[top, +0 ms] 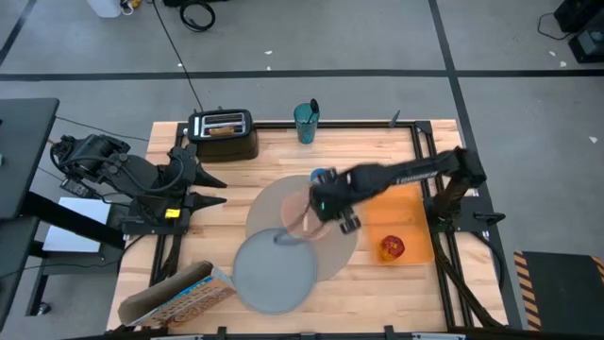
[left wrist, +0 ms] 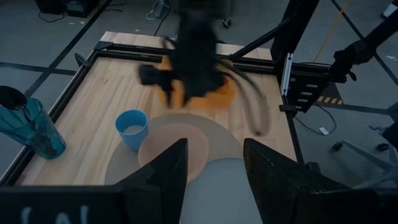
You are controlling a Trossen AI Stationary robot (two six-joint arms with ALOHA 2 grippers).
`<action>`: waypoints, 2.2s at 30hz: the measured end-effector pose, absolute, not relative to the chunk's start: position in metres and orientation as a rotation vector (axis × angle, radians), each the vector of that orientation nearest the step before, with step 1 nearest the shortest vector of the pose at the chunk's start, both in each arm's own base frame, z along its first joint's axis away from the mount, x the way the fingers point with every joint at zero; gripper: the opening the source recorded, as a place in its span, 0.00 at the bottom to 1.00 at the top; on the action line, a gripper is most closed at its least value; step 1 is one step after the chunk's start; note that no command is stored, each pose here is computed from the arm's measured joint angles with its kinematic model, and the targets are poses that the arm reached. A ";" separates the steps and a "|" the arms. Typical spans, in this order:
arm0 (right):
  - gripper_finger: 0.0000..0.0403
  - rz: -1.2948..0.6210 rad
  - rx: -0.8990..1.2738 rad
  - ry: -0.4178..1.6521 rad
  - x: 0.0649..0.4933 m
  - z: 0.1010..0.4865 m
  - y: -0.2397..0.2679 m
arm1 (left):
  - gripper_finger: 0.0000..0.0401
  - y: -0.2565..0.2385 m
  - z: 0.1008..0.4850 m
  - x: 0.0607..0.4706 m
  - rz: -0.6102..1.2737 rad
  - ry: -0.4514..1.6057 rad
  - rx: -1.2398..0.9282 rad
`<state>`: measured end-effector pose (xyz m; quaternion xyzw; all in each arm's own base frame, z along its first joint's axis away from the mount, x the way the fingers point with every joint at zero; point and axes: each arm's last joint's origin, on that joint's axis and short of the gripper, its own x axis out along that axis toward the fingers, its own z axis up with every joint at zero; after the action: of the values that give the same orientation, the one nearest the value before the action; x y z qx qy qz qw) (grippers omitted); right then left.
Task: Arrange a breakfast setting
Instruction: Adjust the light blue cup
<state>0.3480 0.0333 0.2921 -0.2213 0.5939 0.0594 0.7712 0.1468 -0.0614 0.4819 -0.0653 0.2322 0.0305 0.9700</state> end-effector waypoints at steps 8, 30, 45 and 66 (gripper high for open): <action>0.37 0.125 -0.364 1.280 0.358 0.285 -0.033 | 0.41 -0.061 0.482 0.147 0.064 0.468 -0.140; 0.23 0.211 -0.318 1.363 0.381 0.236 -0.050 | 0.41 -0.062 0.483 0.147 0.062 0.458 -0.147; 0.03 0.138 -0.310 1.400 0.377 0.237 -0.053 | 0.41 -0.062 0.483 0.147 0.053 0.460 -0.167; 0.04 -0.120 -0.095 1.456 0.360 0.242 -0.100 | 0.41 -0.062 0.483 0.147 0.050 0.460 -0.184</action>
<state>0.3601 -0.1002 0.2418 -0.0436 0.6649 -0.0547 0.7437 0.1474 -0.0624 0.4831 -0.0911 0.2274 0.0249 0.9692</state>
